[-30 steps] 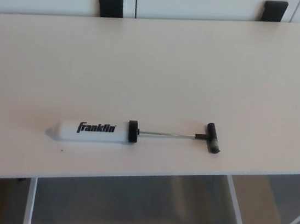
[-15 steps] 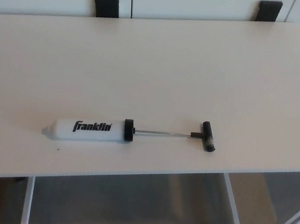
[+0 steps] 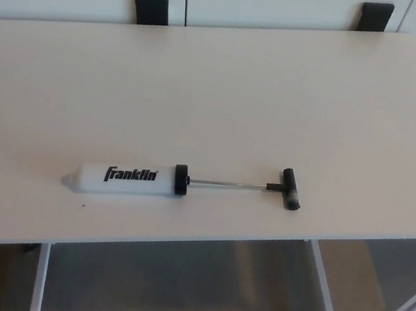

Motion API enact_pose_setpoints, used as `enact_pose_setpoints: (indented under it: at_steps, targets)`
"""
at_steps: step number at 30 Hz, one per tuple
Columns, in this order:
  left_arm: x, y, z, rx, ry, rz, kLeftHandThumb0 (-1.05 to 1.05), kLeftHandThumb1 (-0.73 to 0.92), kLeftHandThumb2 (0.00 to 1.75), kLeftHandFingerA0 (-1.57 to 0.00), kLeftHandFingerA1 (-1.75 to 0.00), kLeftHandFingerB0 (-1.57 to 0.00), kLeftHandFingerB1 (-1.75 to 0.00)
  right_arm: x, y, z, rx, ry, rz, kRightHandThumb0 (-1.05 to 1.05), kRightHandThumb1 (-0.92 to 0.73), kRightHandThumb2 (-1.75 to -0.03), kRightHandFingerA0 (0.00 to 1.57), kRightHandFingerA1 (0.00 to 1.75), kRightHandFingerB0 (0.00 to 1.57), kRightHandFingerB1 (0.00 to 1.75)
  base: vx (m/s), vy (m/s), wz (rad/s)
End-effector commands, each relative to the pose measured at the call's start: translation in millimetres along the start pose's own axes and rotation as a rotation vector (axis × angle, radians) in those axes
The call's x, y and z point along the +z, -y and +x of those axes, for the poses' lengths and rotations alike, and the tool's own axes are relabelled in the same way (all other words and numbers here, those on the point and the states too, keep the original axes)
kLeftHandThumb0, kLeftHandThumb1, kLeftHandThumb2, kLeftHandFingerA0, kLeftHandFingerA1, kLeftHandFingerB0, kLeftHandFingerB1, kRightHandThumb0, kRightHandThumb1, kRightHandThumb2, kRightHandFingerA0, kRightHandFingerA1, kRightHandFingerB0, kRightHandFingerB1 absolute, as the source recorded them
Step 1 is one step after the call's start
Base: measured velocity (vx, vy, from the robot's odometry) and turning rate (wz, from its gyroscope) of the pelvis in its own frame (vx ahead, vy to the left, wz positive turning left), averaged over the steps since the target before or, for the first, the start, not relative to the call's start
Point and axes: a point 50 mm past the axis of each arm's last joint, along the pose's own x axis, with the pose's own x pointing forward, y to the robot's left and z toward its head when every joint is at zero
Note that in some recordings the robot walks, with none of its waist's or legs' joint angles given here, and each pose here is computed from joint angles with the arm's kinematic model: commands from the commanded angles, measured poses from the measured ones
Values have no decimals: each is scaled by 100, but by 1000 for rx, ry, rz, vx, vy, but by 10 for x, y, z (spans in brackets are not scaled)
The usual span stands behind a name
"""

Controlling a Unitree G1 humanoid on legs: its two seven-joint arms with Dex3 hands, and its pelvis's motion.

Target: The robot walks towards a desk on which an air pump is kept in the middle. It lifts it up and holds it with its left hand and uses its right hand to compress it by pushing its handle inwards.

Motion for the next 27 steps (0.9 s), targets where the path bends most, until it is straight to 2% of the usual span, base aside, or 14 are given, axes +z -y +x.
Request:
enact_pose_setpoints:
  at_steps: [1, 5, 6, 8, 9, 10, 11, 14, 17, 22, 23, 25, 26, 27]
  targets:
    - [1959, 79, 717, -44, 571, -46, -38, 57, 69, -24, -42, -19, -38, 37, -61, -34, -3, 18, 58, -27, -74, -62, 53, 43, 41, 39, 0, 0, 0]
    - [2329, 417, 838, -125, 697, 43, -33, 62, 58, -17, -37, -14, -29, 49, -110, -15, 10, 14, 67, -29, -73, -62, 53, 43, 42, 38, 0, 0, 0]
    - [2411, 563, 896, -158, 716, 84, -24, 41, 88, -8, -50, 0, -45, 54, -133, -20, 17, 19, 71, -28, -73, -62, 53, 44, 42, 39, 0, 0, 0]
    - [2503, 710, 947, -188, 732, 132, -24, 41, 88, -8, -50, 0, -45, 58, -156, -26, 24, 27, 74, -28, -73, -62, 53, 44, 42, 39, 0, 0, 0]
    - [2597, 982, 1017, -292, 742, 210, -40, 55, 57, -17, -37, -12, -27, 42, -201, -33, 36, 25, 93, -31, -72, -61, 55, 44, 44, 39, 0, 0, 0]
    - [2597, 982, 1017, -292, 742, 210, -40, 55, 57, -17, -37, -12, -27, 42, -201, -33, 36, 25, 93, -31, -72, -61, 55, 44, 44, 39, 0, 0, 0]
    - [2620, 1213, 1030, -379, 746, 278, -50, 43, 66, -15, -39, -12, -34, 47, -214, -59, 41, 18, 101, -28, -74, -61, 54, 43, 43, 39, 0, 0, 0]
    - [2608, 1375, 1015, -437, 750, 322, -50, 43, 66, -15, -39, -12, -34, 64, -210, -87, 43, 10, 102, -28, -74, -61, 54, 43, 43, 39, 0, 0, 0]
    - [2505, 1663, 1033, -506, 762, 428, -51, 39, 65, -26, -41, -17, -35, 68, -207, -111, 50, 16, 91, -32, -72, -61, 58, 43, 45, 39, 0, 0, 0]
    - [2359, 1962, 1060, -564, 742, 556, -56, 41, 68, -24, -41, -12, -35, 79, -208, -123, 58, 29, 75, -28, -73, -61, 57, 43, 44, 39, 0, 0, 0]
    - [2294, 2081, 1092, -581, 725, 621, -54, 50, 56, -41, -35, -17, -28, 89, -210, -132, 61, 28, 73, -29, -73, -61, 57, 44, 44, 39, 0, 0, 0]
    - [2232, 2200, 1122, -596, 712, 693, -54, 50, 56, -41, -35, -17, -28, 97, -212, -139, 65, 24, 72, -29, -73, -61, 57, 44, 44, 39, 0, 0, 0]
    - [2193, 2286, 1143, -607, 702, 754, -63, 44, 72, -25, -41, -9, -35, 103, -214, -137, 66, 29, 70, -29, -73, -61, 59, 45, 45, 40, 0, 0, 0]
    - [2173, 2338, 1154, -613, 696, 792, -63, 44, 72, -25, -41, -9, -35, 107, -215, -136, 67, 34, 68, -29, -73, -61, 59, 45, 45, 40, 0, 0, 0]
